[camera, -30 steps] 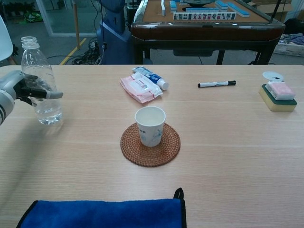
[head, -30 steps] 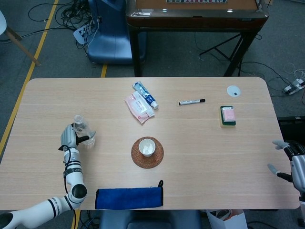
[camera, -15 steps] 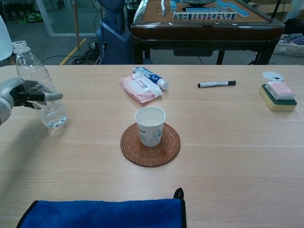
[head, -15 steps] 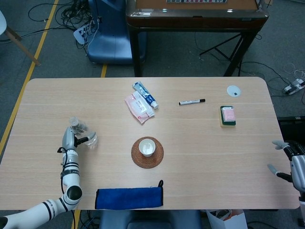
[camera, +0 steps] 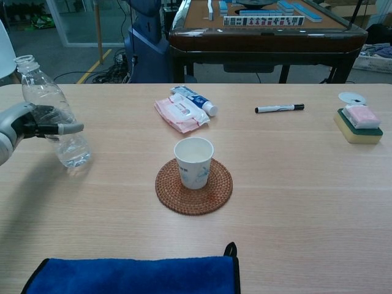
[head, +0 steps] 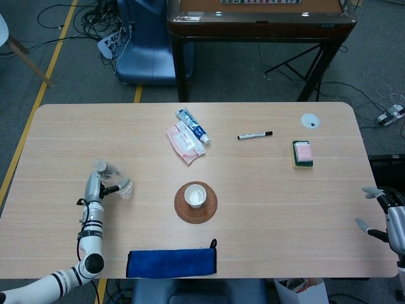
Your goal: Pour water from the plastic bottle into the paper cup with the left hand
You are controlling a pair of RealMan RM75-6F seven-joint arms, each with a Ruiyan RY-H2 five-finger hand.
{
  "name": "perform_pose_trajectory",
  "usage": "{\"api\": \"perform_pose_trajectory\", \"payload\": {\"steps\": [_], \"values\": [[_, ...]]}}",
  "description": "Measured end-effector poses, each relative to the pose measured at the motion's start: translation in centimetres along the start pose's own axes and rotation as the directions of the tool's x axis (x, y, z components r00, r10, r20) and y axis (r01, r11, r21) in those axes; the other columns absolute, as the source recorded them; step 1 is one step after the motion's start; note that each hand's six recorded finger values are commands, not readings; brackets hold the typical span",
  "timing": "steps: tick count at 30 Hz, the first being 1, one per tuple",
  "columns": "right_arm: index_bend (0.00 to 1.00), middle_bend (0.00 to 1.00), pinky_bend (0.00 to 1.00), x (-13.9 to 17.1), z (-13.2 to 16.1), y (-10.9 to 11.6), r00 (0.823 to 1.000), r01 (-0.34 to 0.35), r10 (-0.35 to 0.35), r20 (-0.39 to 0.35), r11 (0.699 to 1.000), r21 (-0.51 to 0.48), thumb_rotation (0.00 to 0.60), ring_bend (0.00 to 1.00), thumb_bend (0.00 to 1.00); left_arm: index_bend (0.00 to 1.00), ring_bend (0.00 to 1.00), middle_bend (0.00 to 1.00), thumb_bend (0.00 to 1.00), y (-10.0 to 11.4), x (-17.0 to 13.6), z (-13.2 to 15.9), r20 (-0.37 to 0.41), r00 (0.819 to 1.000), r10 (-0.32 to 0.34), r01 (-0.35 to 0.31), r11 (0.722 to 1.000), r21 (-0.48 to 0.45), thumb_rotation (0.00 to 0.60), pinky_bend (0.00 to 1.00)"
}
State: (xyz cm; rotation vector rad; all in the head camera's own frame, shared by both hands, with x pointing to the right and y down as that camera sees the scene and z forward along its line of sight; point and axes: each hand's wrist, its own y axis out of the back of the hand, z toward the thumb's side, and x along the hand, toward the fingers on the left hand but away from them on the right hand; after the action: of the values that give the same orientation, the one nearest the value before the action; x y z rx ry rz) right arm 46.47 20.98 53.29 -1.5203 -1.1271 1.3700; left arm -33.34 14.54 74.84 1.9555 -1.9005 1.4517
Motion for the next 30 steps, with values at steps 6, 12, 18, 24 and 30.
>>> {"api": "perform_pose_trajectory", "payload": {"steps": [6,12,18,24,30], "values": [[0.31,0.42,0.41,0.0,0.0,0.0,1.0,0.0,0.0,0.001,1.0,0.0,0.6,0.26,0.08,0.65,0.29,0.65,0.12,0.0,-0.1,-0.2,0.045,0.999,0.018,-0.019,0.999,0.026,0.6,0.26],[0.31,0.42,0.41,0.0,0.0,0.0,1.0,0.002,-0.002,0.001,1.0,-0.002,0.6,0.26,0.08,0.62,0.28,0.62,0.12,-0.3,-0.1,-0.8,0.046,0.999,0.017,-0.019,0.999,0.043,0.6,0.26],[0.31,0.42,0.41,0.0,-0.1,0.1,1.0,0.003,-0.003,0.001,1.0,-0.003,0.6,0.26,0.08,0.52,0.24,0.55,0.12,-0.7,-0.1,-1.1,0.033,0.999,-0.008,0.007,0.998,0.058,0.6,0.23],[0.31,0.42,0.41,0.0,-0.1,0.1,1.0,0.002,-0.002,0.002,1.0,-0.003,0.6,0.26,0.08,0.42,0.21,0.46,0.12,-0.9,-0.1,-1.0,0.033,0.999,-0.023,0.021,0.998,0.055,0.6,0.22],[0.31,0.42,0.41,0.0,-0.1,0.1,1.0,0.002,-0.002,0.002,1.0,-0.002,0.6,0.26,0.08,0.38,0.18,0.4,0.12,-0.8,-0.1,-1.1,0.027,0.999,-0.021,0.02,0.999,0.05,0.6,0.21]]}}
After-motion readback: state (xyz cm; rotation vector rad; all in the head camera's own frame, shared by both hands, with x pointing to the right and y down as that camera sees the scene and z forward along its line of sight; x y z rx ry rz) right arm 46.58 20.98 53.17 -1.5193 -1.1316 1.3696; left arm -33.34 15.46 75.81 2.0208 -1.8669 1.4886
